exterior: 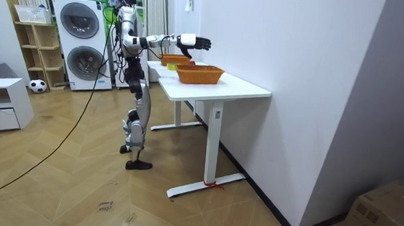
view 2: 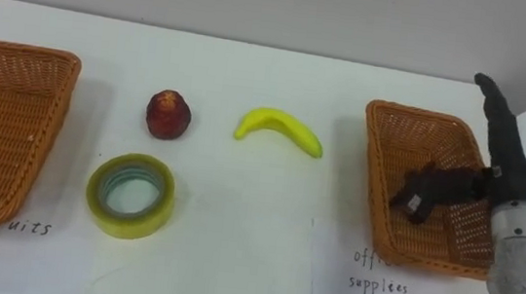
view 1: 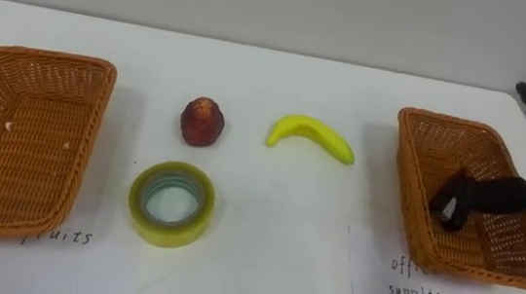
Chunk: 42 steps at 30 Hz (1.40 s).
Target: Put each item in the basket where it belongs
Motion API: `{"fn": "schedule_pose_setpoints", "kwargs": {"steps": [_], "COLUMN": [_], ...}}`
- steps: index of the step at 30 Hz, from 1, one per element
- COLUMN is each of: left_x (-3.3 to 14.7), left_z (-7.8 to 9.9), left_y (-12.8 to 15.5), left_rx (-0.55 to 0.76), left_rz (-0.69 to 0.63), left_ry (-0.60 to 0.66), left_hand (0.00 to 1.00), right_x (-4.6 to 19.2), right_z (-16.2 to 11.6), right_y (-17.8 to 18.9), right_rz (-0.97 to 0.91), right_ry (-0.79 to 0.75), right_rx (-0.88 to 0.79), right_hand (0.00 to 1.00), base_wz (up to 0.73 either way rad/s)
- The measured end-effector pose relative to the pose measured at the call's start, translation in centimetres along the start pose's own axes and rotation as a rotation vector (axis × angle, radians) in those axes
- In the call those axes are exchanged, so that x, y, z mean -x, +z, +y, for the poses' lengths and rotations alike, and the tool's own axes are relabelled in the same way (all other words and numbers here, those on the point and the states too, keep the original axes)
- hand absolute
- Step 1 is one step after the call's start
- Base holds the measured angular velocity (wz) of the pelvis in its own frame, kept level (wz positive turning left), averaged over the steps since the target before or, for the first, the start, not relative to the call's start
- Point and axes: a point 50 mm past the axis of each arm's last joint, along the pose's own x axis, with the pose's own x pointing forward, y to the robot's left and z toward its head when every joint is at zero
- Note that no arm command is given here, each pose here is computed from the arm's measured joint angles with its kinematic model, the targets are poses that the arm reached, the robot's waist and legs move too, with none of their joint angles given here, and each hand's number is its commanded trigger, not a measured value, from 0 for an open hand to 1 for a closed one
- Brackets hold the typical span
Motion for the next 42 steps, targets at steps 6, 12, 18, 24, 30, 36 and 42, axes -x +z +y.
{"fn": "schedule_pose_setpoints", "kwargs": {"steps": [6,12,18,24,30,36,42], "left_x": [-0.1,-0.1,-0.1,0.0,0.0,0.0,0.1], "left_z": [0.0,-0.1,-0.3,-0.9,-1.3,-1.3,-1.7], "left_y": [0.2,0.4,0.9,1.4,1.9,1.8,2.1], "left_rx": [-0.001,-0.014,-0.013,-0.028,-0.047,-0.044,-0.055], "left_rz": [-0.003,-0.012,-0.025,-0.043,-0.059,-0.058,-0.069], "left_ry": [-0.001,-0.004,-0.01,-0.025,-0.036,-0.037,-0.048], "left_hand": [0.0,0.0,0.0,0.0,0.0,0.0,0.0], "right_x": [-0.4,-0.4,-0.7,-0.7,-0.4,-0.1,-0.3], "right_z": [-0.3,0.7,2.1,3.5,5.3,6.3,7.9], "right_y": [1.9,2.7,4.0,5.7,6.7,7.1,7.8], "right_rz": [-0.094,-0.133,-0.184,-0.253,-0.286,-0.294,-0.315], "right_ry": [-0.035,-0.003,0.048,0.139,0.233,0.266,0.344], "right_rx": [-0.037,-0.049,-0.043,-0.053,-0.073,-0.12,-0.148], "right_hand": [0.0,0.0,0.0,0.0,0.0,0.0,0.0], "base_wz": [0.0,0.0,0.0,0.0,0.06,0.03,0.1]}}
